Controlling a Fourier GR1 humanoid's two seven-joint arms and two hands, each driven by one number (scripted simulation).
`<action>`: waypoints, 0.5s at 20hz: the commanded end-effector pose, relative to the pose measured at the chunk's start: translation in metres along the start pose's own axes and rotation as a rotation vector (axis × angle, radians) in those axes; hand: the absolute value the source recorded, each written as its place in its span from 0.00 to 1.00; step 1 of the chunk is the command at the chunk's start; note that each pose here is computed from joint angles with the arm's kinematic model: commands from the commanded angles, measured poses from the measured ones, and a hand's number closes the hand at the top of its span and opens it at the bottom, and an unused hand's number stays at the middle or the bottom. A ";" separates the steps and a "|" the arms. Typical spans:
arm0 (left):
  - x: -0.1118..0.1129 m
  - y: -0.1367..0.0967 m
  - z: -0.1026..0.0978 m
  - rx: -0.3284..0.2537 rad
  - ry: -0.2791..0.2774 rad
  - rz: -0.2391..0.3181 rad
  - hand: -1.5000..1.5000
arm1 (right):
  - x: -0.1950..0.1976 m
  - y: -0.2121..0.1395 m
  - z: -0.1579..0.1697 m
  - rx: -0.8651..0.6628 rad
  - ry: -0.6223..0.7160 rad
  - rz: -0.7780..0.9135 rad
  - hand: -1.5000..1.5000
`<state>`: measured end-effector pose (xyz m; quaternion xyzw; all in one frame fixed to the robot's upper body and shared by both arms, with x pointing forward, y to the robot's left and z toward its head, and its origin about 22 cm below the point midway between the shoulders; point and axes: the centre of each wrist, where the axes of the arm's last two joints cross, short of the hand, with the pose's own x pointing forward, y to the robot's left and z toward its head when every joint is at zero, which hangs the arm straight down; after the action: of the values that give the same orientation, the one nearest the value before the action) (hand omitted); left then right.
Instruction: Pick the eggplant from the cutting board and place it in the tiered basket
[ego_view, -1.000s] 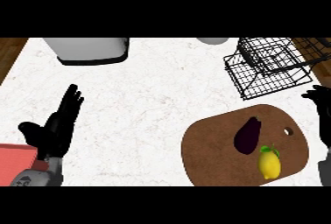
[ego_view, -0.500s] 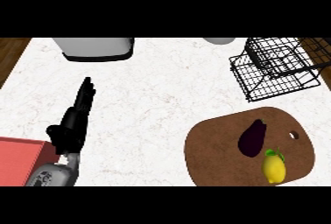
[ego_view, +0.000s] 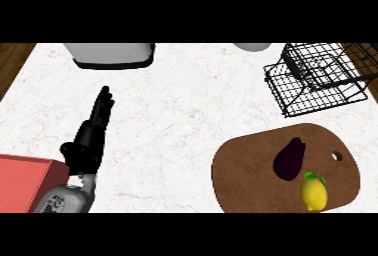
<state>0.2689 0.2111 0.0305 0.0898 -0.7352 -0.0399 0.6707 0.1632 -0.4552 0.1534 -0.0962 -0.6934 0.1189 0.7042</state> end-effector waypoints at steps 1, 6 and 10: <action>0.007 -0.005 -0.008 0.005 -0.014 -0.012 0.50 | 0.055 0.006 -0.010 0.104 0.103 0.375 0.00; 0.000 -0.003 0.003 -0.042 -0.016 -0.019 0.50 | 0.098 0.040 -0.025 0.140 0.215 0.603 0.00; 0.000 -0.004 -0.007 -0.043 -0.021 -0.017 0.50 | 0.120 0.079 -0.035 0.161 0.290 0.631 0.00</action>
<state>0.2736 0.2042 0.0309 0.0851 -0.7407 -0.0551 0.6641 0.1928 -0.3787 0.2366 -0.2397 -0.5504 0.3451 0.7214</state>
